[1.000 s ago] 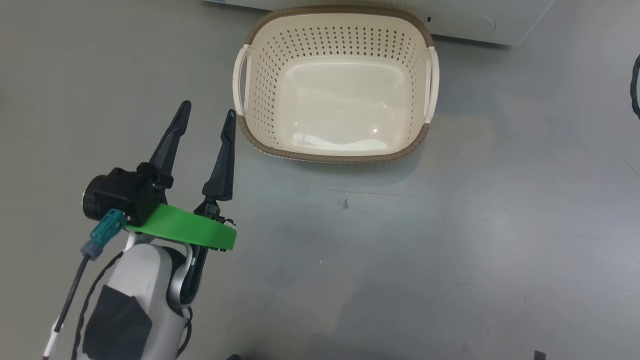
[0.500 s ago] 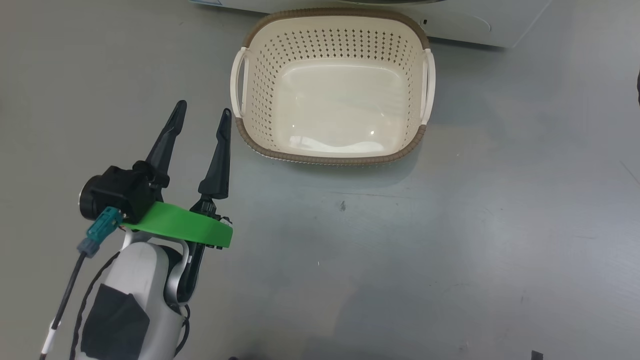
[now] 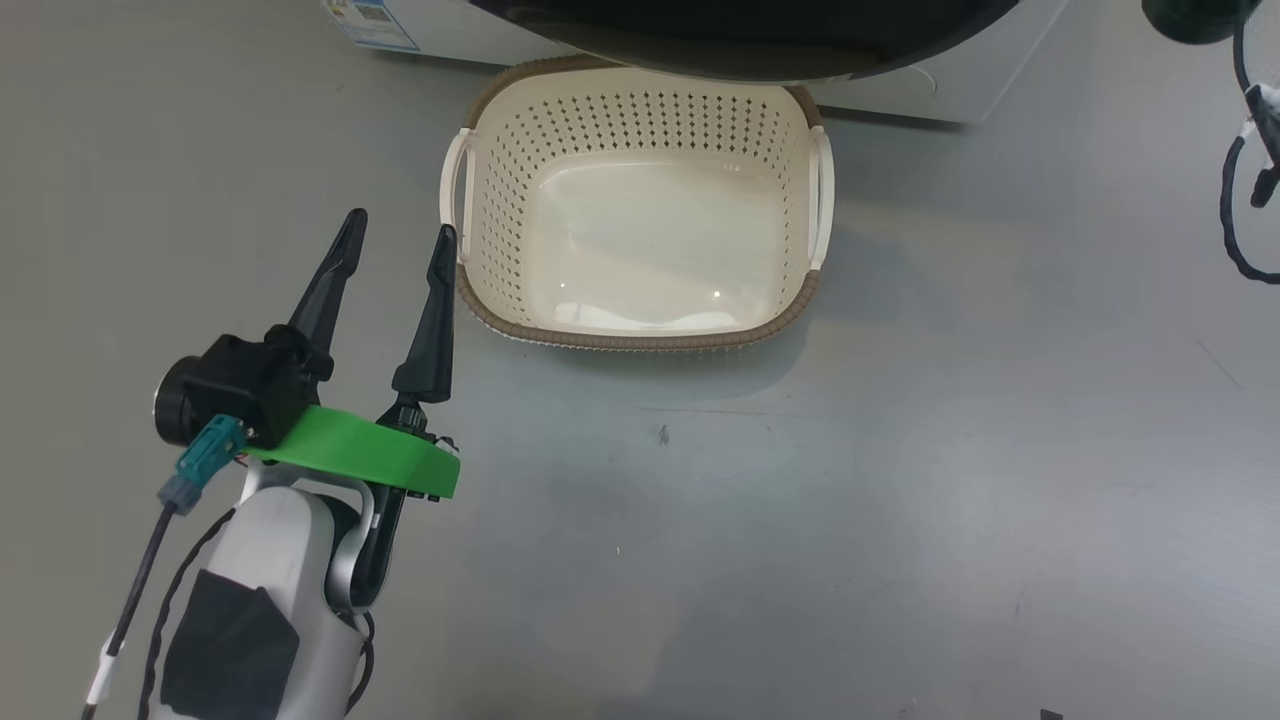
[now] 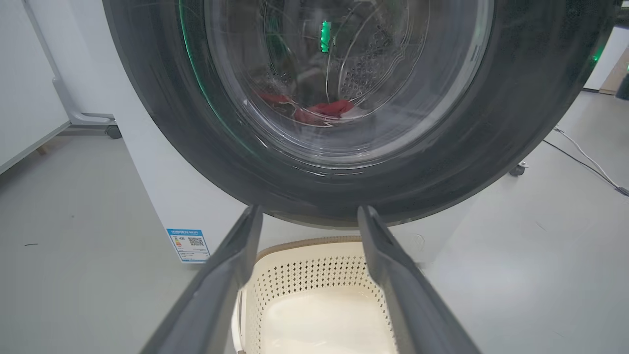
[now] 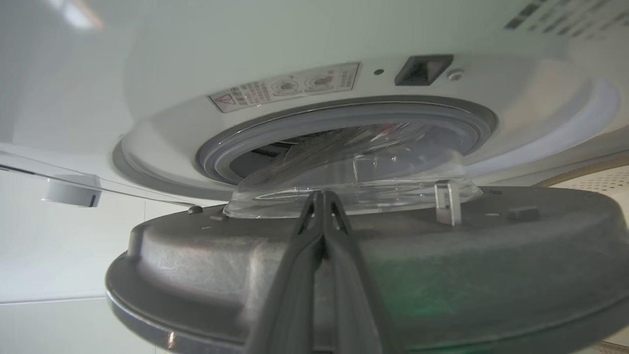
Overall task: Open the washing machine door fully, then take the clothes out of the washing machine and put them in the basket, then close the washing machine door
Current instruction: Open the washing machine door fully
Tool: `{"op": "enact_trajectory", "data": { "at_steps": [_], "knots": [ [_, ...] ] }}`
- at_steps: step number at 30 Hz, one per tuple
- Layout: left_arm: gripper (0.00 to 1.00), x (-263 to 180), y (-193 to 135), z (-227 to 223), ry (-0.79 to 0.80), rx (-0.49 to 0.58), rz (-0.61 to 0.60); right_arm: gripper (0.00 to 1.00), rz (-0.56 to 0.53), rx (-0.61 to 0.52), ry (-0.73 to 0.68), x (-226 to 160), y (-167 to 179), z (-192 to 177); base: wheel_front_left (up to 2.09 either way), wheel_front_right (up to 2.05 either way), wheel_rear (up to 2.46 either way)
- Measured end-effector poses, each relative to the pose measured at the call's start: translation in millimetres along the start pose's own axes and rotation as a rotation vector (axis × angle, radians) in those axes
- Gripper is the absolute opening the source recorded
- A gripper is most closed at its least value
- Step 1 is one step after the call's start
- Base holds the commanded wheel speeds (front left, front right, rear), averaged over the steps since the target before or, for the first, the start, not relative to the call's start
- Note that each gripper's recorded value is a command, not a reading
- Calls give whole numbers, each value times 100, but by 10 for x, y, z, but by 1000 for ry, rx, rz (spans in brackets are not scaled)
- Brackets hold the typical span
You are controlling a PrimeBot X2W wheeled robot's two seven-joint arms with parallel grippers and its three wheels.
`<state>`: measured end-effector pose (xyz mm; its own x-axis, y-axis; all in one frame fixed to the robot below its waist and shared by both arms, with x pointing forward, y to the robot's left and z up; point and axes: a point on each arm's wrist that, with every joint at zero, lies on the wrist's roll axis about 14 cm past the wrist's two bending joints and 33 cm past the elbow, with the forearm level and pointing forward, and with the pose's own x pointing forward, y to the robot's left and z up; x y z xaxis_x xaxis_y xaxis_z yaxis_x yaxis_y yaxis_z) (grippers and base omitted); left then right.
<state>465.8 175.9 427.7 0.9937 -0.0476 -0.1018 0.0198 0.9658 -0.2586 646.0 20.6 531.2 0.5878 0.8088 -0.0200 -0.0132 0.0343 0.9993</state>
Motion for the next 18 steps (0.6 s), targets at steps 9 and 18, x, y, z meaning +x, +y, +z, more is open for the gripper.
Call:
{"op": "enact_trajectory", "data": {
  "at_steps": [9,18],
  "knots": [
    [100,-28,-49,56,-9,3,-10,0,6,-10,77,-124,-6,-240,0,0,0],
    [100,-89,-70,124,-21,17,-12,0,7,-15,161,-229,-37,-561,0,0,0]
  ]
}}
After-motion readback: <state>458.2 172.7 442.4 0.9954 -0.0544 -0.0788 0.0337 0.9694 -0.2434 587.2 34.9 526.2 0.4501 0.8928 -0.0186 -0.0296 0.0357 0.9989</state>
